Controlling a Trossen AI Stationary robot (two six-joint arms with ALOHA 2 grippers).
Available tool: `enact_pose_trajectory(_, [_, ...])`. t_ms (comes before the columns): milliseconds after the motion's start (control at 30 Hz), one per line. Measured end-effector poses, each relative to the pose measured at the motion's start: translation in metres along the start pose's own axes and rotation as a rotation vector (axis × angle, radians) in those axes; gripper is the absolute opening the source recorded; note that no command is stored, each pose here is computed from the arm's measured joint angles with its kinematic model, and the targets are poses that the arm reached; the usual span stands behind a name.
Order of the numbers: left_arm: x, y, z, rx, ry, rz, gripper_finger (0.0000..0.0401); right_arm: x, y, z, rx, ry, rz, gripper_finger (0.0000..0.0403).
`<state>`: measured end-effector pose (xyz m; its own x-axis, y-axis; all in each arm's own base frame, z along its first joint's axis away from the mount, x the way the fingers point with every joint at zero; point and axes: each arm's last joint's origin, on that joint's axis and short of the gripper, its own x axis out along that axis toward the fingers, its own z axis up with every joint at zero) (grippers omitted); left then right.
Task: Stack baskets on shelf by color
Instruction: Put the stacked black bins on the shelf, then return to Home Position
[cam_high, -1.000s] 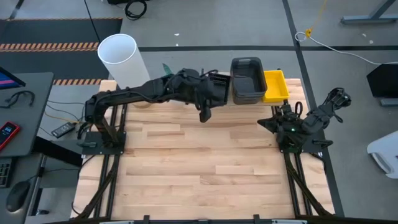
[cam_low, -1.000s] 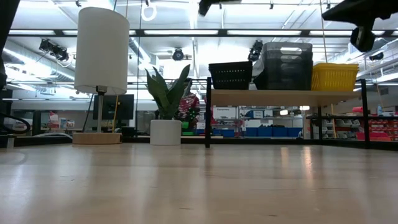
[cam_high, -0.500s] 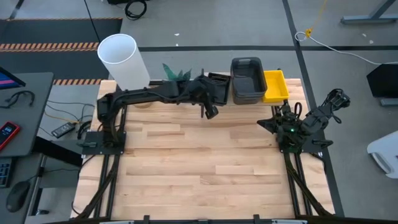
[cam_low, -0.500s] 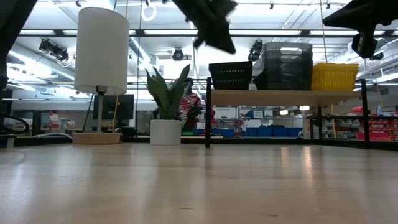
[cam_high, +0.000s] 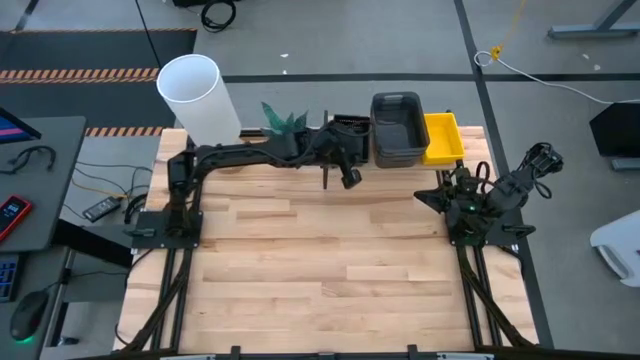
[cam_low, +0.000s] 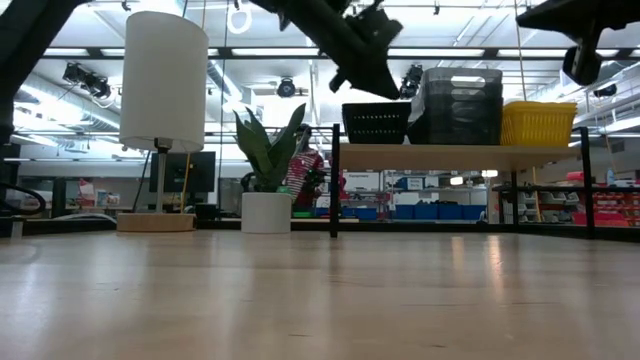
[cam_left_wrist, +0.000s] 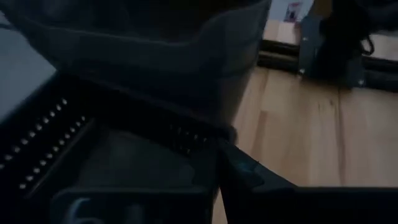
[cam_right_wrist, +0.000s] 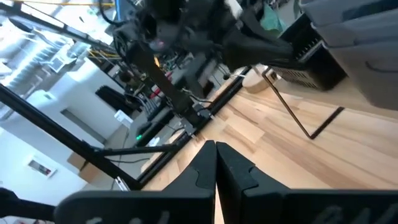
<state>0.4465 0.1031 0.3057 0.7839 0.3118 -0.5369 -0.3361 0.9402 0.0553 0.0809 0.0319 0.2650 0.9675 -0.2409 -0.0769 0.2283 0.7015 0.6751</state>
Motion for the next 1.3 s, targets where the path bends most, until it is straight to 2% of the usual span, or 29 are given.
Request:
enact_pose_trajectory(167, [0.011,0.004,-0.002,-0.037,-0.027,0.003,0.0019,0.000,0.003,0.002,-0.005,-0.016,0.017,0.0007])
enact_pose_trajectory(333, [0.008,0.000,0.008,-0.038,-0.117,-0.076,0.0017,0.000,0.003,0.003,-0.002,-0.018,0.020,0.0007])
enact_pose_trajectory(533, [-0.017,-0.007,0.026,-0.060,-0.204,-0.122,0.0010,0.000,0.004,0.004,-0.040,-0.027,0.030,0.0007])
enact_pose_trajectory(733, [-0.053,-0.008,0.043,-0.040,-0.280,-0.268,0.0007,-0.002,0.001,0.005,-0.131,-0.027,0.020,0.0007])
enact_pose_trajectory(867, [-0.064,-0.009,0.047,-0.010,-0.295,-0.282,0.0007,-0.004,-0.001,0.005,-0.130,-0.033,0.011,0.0007])
enact_pose_trajectory(1067, [-0.063,-0.024,0.044,0.013,-0.274,-0.371,0.0006,-0.001,-0.010,-0.007,-0.140,-0.014,0.001,0.0007])
enact_pose_trajectory(1167, [-0.055,-0.040,0.030,0.025,-0.258,-0.408,0.0006,0.004,-0.023,-0.026,-0.075,-0.010,0.002,0.0007])
enact_pose_trajectory(1300, [-0.051,-0.053,0.001,-0.023,-0.205,-0.446,0.0005,0.009,-0.035,-0.046,0.015,-0.038,0.044,0.0007])
